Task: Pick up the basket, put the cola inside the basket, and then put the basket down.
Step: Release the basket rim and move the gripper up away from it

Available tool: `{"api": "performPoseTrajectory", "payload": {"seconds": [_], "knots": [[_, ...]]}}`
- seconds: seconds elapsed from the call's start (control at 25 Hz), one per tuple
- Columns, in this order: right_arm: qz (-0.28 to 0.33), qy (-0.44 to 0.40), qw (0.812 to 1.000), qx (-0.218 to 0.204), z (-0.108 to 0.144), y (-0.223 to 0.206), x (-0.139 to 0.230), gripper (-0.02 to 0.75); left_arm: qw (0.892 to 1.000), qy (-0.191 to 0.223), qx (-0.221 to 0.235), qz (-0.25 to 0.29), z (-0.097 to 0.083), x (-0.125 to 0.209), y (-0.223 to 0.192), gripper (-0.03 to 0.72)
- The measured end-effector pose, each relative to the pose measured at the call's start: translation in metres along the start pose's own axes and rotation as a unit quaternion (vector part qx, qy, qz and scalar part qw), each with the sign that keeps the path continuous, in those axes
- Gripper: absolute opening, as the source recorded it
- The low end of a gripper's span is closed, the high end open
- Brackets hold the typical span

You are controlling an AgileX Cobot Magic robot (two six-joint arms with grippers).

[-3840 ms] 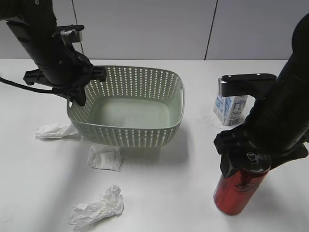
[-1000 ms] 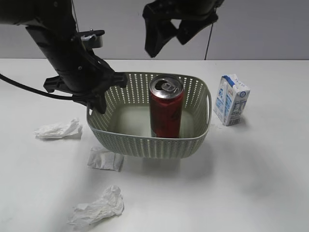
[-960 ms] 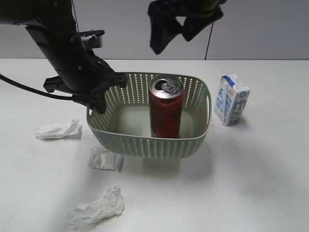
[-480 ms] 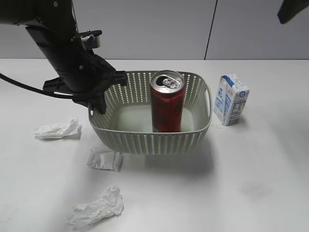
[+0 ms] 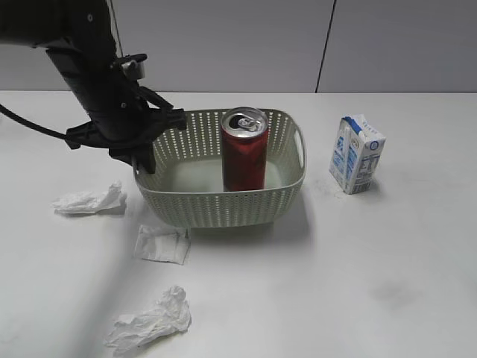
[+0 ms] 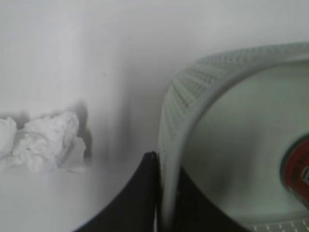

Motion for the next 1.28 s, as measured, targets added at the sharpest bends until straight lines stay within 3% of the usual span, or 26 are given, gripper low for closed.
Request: {"api": "performPoseTrajectory", "payload": {"seconds": [0.36,0.64,0.8,1.12,1.28], "knots": [[-0.128,0.011,0.991,0.026,0.021,0.031,0.106,0.583,1.0,-0.004,0.0,-0.007,0.003,-0.01,-0.022,0.004],[-0.242,0.024,0.968,0.054,0.03,0.036,0.165,0.583,1.0,-0.012,0.002,-0.007,0.003,-0.012,-0.028,0.045],[-0.261,0.027,0.963,0.059,0.031,0.032,0.178,0.583,1.0,-0.014,0.002,-0.005,0.003,-0.012,-0.031,0.178],[-0.286,0.026,0.956,0.067,0.028,0.024,0.171,0.583,1.0,-0.019,0.007,-0.017,0.007,-0.018,-0.02,0.63],[-0.289,0.026,0.954,0.068,0.028,0.025,0.171,0.582,0.998,-0.025,0.022,-0.05,0.011,-0.03,0.011,0.685]]}}
Point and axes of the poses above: a point on each arm's last joint axis where the gripper is mounted, y pointing back along that axis away from the gripper, z along the wrist's bending axis when the last joint is at zero, x = y × z, the point moved 4 cm from there along -y, pointing out along that axis toward the gripper, and after that the axes turned 9 degrees about y, right-handed, at the moved point
